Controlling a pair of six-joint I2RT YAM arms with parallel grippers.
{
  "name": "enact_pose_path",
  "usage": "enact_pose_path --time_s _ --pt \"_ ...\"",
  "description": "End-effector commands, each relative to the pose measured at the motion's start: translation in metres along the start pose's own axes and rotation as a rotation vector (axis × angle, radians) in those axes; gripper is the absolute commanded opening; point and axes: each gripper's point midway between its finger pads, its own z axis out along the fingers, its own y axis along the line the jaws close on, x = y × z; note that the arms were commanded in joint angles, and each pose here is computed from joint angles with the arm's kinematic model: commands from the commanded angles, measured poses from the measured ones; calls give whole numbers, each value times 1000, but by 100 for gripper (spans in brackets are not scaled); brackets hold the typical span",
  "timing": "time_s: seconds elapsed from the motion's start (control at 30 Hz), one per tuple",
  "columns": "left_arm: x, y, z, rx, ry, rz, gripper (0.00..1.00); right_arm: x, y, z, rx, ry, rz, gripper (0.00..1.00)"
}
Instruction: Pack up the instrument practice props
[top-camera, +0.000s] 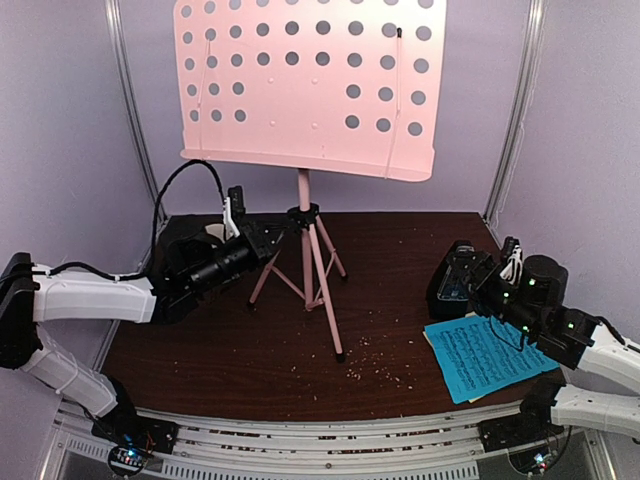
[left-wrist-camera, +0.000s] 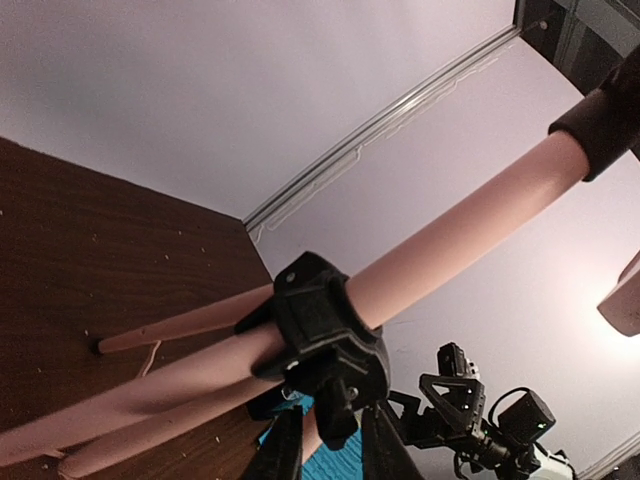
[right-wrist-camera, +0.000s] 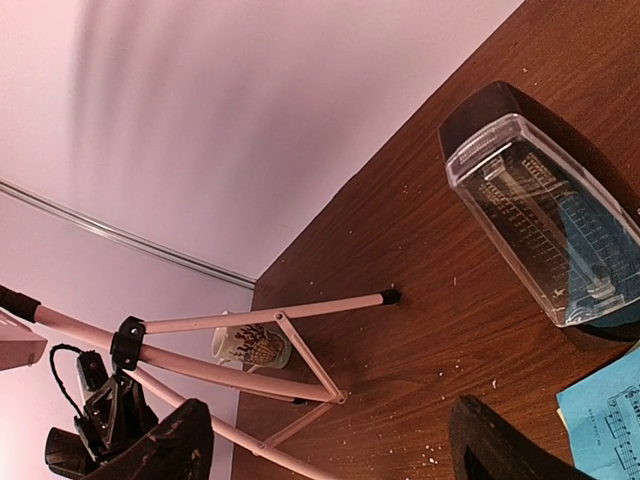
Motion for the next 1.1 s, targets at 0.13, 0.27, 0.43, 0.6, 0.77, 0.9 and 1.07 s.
enact_pose_path --time_s 0.13,0.27,0.43,0.6,0.77,0.9,1.07 --pt "8 -1 -4 -12 67 67 35 6 26 3 -101 28 -61 83" --pt "-5 -5 -14 -27 16 155 45 9 29 5 -114 35 -60 83" --pt "-19 -8 -32 -86 -12 329 59 14 28 7 -117 45 -64 84" --pt "-15 -3 -59 -121 17 555 63 14 29 7 -129 38 -64 84" --pt "-2 -16 -72 -64 144 899 63 17 27 9 -132 41 -61 85" --pt "5 -29 -82 7 208 1193 63 19 27 11 -136 44 -60 85" --pt "6 -28 -75 -29 268 1477 63 20 28 13 -142 46 -59 85"
